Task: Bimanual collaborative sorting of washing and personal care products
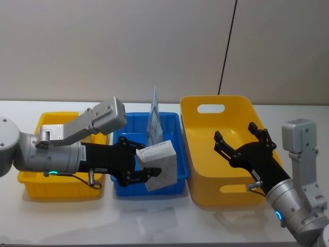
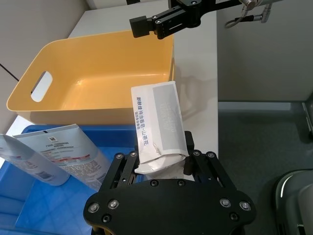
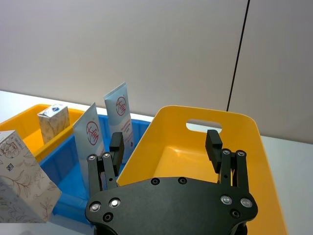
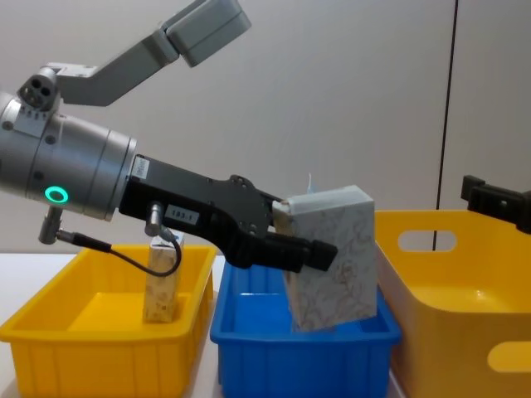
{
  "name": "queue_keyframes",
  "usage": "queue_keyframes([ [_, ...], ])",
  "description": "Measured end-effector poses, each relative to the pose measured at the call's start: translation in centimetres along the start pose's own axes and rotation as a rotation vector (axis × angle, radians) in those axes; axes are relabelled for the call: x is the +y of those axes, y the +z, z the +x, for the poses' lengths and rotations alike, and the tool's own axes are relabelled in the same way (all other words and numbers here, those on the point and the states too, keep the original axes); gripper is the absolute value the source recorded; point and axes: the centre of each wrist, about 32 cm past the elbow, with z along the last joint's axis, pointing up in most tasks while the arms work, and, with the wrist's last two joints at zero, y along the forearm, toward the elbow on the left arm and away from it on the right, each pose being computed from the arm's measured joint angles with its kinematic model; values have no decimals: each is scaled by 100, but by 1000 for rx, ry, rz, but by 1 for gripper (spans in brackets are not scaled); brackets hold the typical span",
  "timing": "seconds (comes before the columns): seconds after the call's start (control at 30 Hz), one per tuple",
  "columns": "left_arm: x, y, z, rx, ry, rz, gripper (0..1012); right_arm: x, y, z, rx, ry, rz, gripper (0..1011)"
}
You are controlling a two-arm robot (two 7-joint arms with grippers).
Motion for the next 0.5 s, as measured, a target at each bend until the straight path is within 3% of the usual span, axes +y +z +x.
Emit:
queue_keyframes([
  [0.5,-11,-7,0,-1,-6,-5,390,0,0,0,0,0,0,1002],
])
